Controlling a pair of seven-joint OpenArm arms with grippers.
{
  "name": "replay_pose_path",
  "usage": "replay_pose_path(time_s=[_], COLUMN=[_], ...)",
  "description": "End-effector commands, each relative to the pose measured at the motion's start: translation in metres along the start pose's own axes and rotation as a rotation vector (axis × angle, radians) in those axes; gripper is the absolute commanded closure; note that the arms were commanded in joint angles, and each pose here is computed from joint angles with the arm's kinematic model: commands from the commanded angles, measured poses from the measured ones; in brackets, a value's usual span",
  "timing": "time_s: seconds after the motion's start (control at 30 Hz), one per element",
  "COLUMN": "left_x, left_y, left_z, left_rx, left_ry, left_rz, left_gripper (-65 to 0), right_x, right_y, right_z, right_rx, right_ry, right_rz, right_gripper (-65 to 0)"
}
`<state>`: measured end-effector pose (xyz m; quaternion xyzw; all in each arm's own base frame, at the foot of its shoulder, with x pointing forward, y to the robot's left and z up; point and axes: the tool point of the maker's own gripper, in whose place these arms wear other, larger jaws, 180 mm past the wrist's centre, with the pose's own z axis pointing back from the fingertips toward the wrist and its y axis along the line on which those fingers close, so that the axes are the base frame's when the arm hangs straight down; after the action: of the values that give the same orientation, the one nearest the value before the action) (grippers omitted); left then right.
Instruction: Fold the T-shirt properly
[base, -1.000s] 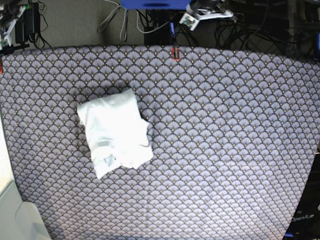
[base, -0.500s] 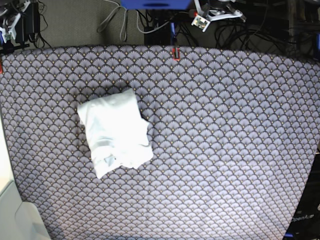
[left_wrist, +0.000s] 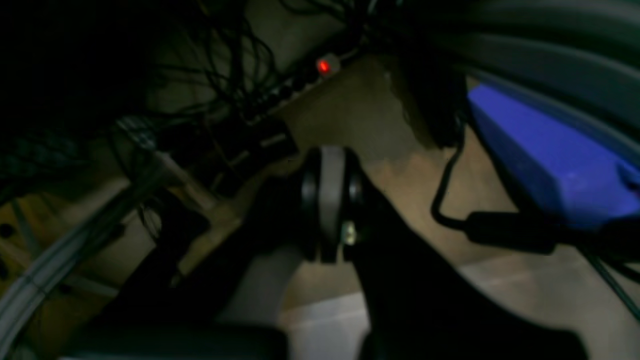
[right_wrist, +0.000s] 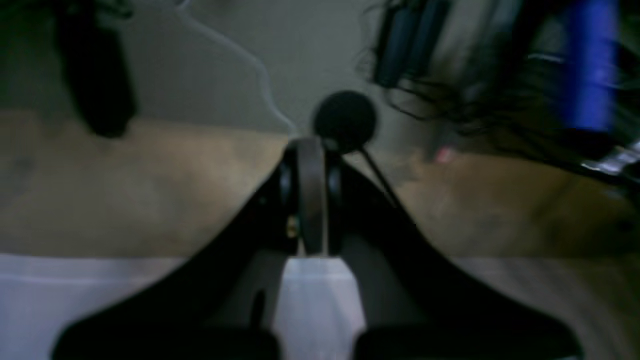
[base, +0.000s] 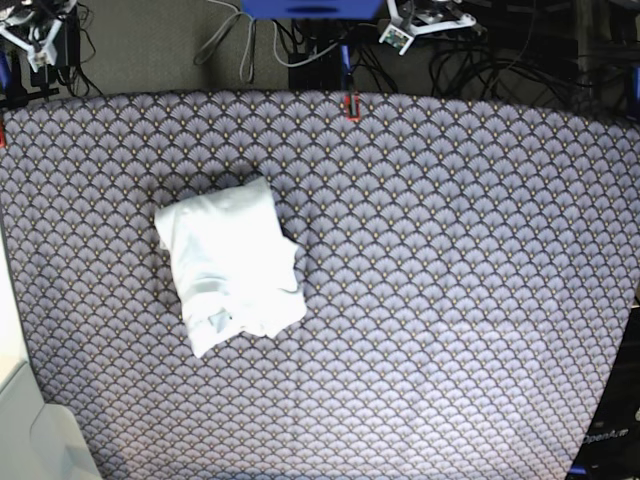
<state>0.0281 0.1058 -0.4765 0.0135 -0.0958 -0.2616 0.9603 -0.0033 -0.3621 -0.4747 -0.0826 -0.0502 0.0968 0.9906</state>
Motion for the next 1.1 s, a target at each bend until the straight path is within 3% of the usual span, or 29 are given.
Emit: replay_pose_path(time_s=[0.0,0.17,0.5,0.73,1.07], left_x=[-0.002,-0.024,-0.079,-0.088,-0.118], left_y=[0.006,0.018,0.031,0.027,0.009], left_z=[-0.001,-0.034,-0.083,-0.093,-0.12], left_rx=[0.019,0.021,-0.108,-0.108,-0.136], left_ry=[-0.001,0.015,0.131,0.081,0.103], left_rz=[0.008,0.057,0.303,0.338,0.419], left_gripper=[-0.3,-0.3,-0.3,-0.3,-0.3], right_x=[-0.002,-0.014,-0.023,-0.034,-0.024], right_y=[-0.006,0.013,0.036,0.065,0.069], right_z=[-0.002,-0.039,-0.088,-0.097,-0.102], right_rx=[-0.003,0.101,0.221,0.288,0.298], right_ry=[0.0,0.008,-0.038,-0.076,-0.088], right_rz=[0.002,-0.071,-0.257,-0.275,-0.288], right_gripper=[0.0,0.0,0.0,0.0,0.0])
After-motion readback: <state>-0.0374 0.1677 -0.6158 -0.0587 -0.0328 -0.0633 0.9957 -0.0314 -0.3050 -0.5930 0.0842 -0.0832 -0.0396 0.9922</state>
